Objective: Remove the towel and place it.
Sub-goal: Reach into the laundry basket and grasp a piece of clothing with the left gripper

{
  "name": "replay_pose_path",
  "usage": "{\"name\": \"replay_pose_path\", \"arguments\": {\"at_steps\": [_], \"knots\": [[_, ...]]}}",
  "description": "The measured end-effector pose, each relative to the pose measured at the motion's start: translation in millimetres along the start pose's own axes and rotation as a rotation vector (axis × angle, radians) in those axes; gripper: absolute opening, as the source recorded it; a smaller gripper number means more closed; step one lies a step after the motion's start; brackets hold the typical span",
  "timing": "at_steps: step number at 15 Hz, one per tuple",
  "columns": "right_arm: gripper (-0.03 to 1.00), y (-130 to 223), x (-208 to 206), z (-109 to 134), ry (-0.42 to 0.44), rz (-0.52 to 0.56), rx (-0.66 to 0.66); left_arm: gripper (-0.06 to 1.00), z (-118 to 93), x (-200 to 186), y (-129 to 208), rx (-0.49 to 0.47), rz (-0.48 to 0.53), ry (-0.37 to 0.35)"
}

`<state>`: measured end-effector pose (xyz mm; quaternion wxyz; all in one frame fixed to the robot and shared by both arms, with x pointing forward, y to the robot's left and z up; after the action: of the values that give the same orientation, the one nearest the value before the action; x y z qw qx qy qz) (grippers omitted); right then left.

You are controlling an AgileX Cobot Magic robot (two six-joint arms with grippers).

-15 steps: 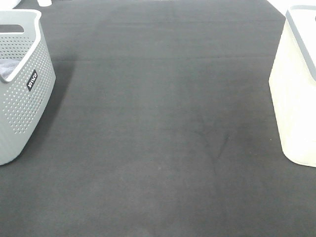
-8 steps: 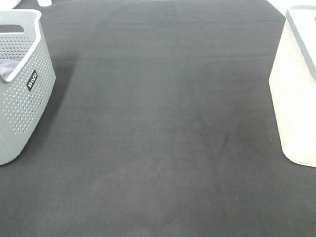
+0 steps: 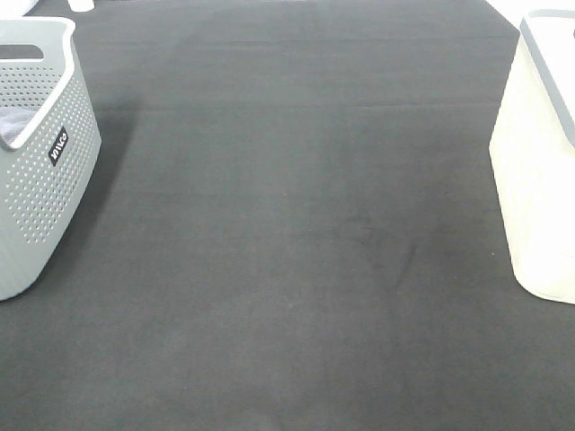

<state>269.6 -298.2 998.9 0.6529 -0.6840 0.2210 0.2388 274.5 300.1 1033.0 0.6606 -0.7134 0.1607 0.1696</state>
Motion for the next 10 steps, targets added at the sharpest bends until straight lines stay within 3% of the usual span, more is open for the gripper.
{"name": "replay_pose_path", "arguments": {"at_steps": [10], "knots": [[0.76,0.0,0.0,0.0,0.000,0.000,0.000,0.99,1.5,0.0,-0.1,0.006,-0.001,-0.011]]}}
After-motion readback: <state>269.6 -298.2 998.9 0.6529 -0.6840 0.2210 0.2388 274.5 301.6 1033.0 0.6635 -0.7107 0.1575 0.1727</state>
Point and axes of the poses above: a point on each arm's last joint axis where the gripper is mounted, x pointing out along that axis toward the gripper, z along the wrist's bending axis when the last joint is at zero, y = z × x, the point moved 5 cm from there along x, pointing out along that axis toward the gripper, and after that the axes turned 5 degrees about -x, right-handed, at the moved point
